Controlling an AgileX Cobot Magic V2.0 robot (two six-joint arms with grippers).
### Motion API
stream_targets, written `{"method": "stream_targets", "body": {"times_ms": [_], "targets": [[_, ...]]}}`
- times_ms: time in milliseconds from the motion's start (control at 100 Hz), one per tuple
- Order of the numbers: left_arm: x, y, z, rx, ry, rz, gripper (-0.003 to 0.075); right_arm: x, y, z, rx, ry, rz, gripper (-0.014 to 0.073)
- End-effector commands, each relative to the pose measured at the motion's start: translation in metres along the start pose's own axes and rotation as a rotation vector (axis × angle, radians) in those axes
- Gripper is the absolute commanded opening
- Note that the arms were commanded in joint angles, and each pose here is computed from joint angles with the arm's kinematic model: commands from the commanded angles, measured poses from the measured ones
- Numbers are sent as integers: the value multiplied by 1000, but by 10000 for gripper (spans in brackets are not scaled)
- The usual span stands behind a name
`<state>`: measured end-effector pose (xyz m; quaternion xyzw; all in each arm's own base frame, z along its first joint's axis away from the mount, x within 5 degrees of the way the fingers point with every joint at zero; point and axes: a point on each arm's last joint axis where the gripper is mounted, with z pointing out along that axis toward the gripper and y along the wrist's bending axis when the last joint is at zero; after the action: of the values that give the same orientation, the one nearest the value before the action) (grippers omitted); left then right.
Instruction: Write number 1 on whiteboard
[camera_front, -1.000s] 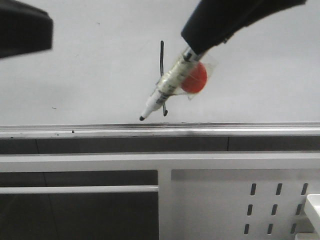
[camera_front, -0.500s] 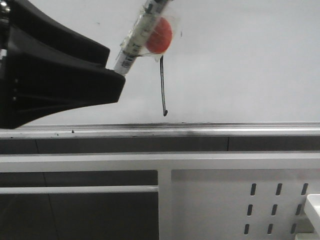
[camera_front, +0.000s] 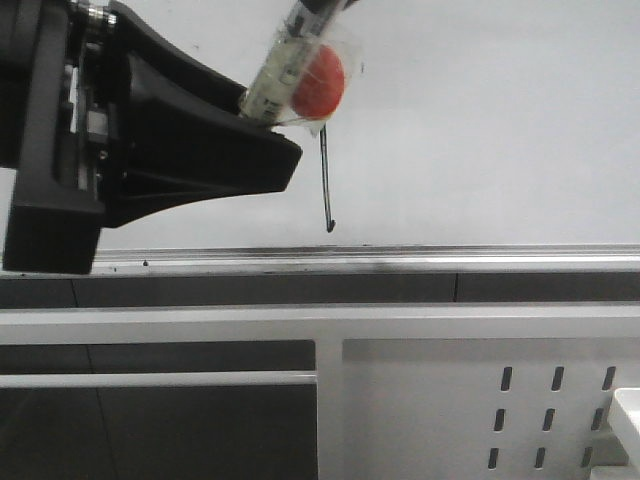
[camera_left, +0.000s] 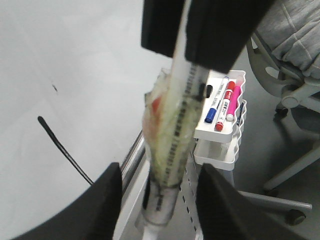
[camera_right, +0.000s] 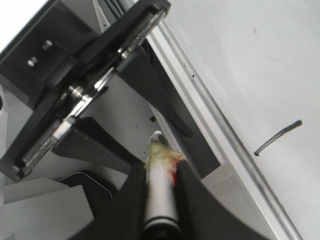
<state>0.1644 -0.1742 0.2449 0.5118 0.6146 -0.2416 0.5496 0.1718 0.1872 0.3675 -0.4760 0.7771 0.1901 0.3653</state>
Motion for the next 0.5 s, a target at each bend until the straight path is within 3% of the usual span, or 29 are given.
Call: {"method": "stream_targets", "body": {"times_ms": [0,160,490], "targets": [[-19,2,-1,0,-101,-7,221,-14,-1,-14,26,-99,-7,-71],[-18,2,-1,0,-101,-5,-23,-14,-1,-14,27,-98,-8,-71],[-16,1,-2,2,-90,-18,-20,-13,-1,-10,18,-77,-5,-71]]}}
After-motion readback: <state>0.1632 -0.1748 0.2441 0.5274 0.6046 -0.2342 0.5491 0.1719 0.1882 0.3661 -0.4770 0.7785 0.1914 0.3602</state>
